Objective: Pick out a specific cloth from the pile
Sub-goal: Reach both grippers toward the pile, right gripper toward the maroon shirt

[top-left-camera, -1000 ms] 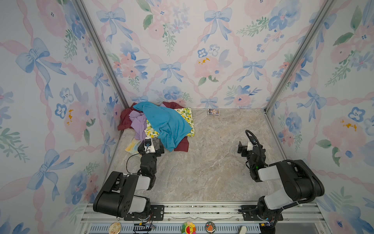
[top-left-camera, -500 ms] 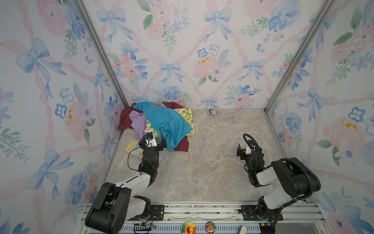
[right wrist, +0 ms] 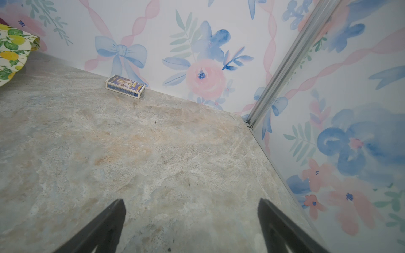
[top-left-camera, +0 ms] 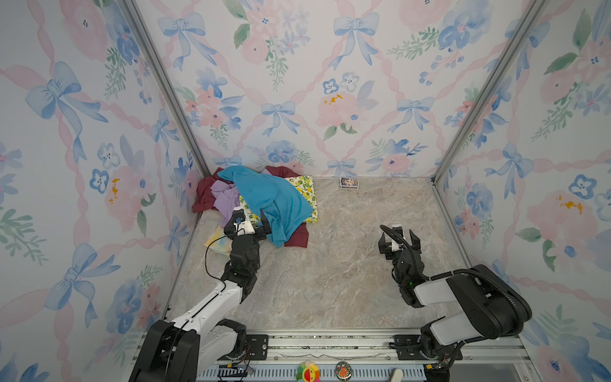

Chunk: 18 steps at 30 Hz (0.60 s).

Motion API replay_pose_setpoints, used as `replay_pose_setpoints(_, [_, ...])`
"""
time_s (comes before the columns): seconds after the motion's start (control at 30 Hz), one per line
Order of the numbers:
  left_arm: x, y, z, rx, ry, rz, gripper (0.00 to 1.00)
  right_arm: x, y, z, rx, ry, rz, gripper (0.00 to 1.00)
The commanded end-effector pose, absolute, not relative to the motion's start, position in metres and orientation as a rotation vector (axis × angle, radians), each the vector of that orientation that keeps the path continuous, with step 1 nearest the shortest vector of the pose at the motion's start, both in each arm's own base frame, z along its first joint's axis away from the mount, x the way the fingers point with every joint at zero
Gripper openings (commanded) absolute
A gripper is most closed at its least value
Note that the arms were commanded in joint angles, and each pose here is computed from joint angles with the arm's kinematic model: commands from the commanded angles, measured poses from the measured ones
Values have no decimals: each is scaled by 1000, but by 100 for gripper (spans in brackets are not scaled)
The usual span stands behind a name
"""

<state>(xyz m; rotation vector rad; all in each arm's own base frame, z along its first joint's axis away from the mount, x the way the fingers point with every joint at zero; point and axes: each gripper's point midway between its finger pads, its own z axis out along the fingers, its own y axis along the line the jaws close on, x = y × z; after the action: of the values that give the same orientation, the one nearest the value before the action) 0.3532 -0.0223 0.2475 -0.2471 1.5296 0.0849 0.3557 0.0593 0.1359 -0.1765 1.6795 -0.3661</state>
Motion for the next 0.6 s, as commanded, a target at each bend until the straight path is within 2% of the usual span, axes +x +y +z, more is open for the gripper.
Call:
replay_pose_setpoints(0.0, [351, -20, 263, -292, 1504, 59, 98, 361, 62, 164, -171, 1665, -482, 97])
replay_pose_setpoints(0.57, [348, -13, 282, -374, 1519, 42, 98, 366, 133, 283, -94, 1681, -275, 97])
